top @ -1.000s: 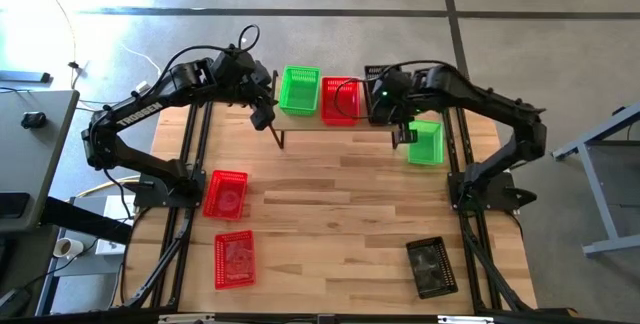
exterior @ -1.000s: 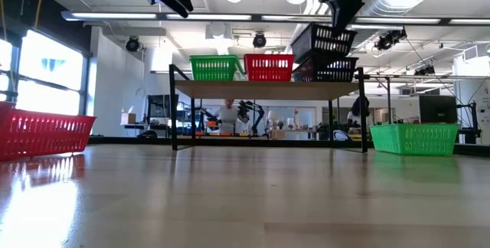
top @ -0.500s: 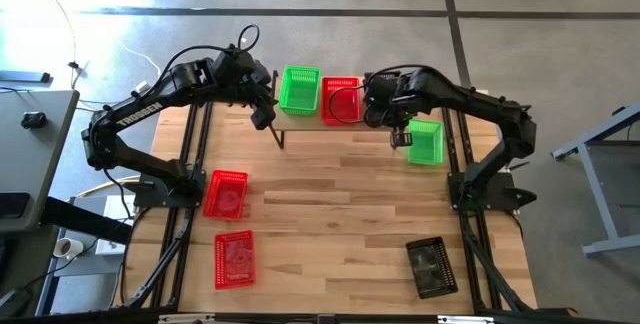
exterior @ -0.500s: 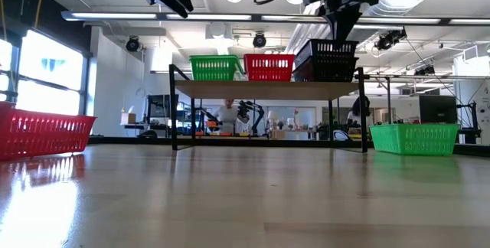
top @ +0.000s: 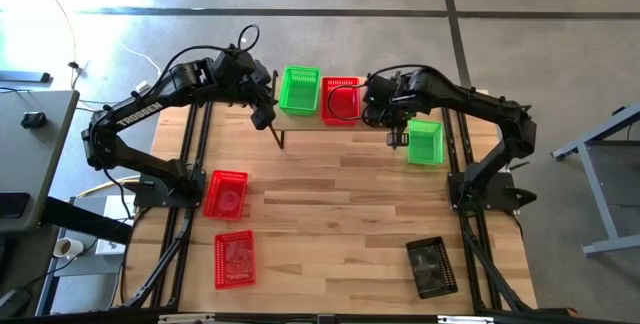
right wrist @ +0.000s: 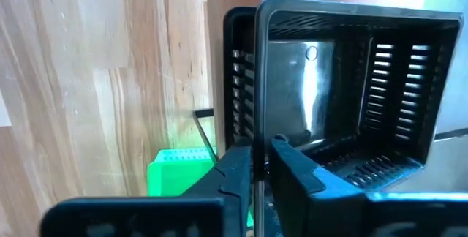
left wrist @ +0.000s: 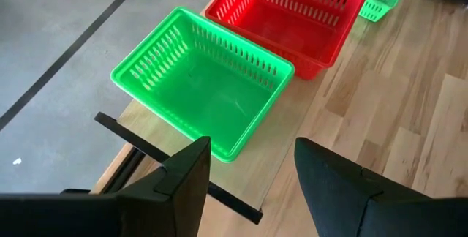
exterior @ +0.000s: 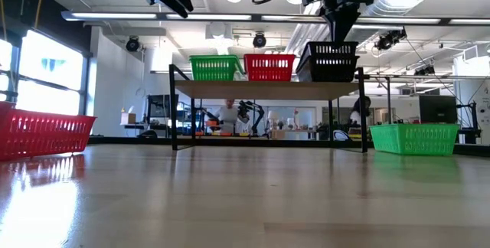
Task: Stack baskets on shelf by color
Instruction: Stack the top black bin on top of the black bin on the shelf
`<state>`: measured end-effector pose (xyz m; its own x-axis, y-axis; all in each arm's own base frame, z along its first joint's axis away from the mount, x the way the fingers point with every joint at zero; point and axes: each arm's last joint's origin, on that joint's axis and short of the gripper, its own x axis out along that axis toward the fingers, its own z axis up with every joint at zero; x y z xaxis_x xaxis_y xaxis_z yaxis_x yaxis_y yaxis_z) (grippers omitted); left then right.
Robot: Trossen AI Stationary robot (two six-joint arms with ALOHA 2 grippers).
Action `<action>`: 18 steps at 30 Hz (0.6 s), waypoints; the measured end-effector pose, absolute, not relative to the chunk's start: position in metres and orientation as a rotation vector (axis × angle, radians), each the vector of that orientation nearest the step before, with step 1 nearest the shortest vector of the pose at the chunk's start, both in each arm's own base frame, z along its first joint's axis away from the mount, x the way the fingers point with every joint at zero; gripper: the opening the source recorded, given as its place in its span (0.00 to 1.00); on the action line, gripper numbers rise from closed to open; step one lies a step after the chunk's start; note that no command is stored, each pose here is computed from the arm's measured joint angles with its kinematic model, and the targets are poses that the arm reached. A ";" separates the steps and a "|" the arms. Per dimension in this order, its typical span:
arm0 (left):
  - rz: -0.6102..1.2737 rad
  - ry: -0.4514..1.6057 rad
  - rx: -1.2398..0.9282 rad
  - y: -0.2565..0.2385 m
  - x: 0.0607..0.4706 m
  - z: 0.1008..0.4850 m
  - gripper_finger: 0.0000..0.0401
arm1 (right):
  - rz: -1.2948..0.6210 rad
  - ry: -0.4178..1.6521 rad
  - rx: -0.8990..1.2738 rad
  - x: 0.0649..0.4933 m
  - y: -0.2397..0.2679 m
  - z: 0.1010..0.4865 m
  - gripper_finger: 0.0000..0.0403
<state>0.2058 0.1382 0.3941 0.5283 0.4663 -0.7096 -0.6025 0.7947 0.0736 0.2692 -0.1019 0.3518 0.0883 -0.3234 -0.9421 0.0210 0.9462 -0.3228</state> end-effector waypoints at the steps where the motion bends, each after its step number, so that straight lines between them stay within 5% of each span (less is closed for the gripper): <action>1: 0.643 0.787 -0.190 0.138 0.206 0.394 0.47 | -0.261 1.464 -0.251 0.269 -0.102 0.352 0.11; 10: 0.642 0.787 -0.190 0.138 0.206 0.394 0.47 | -0.325 1.435 -0.192 0.270 -0.102 0.355 0.25; 18: 0.642 0.787 -0.189 0.138 0.206 0.394 0.47 | -0.368 1.337 -0.078 0.271 -0.101 0.370 0.27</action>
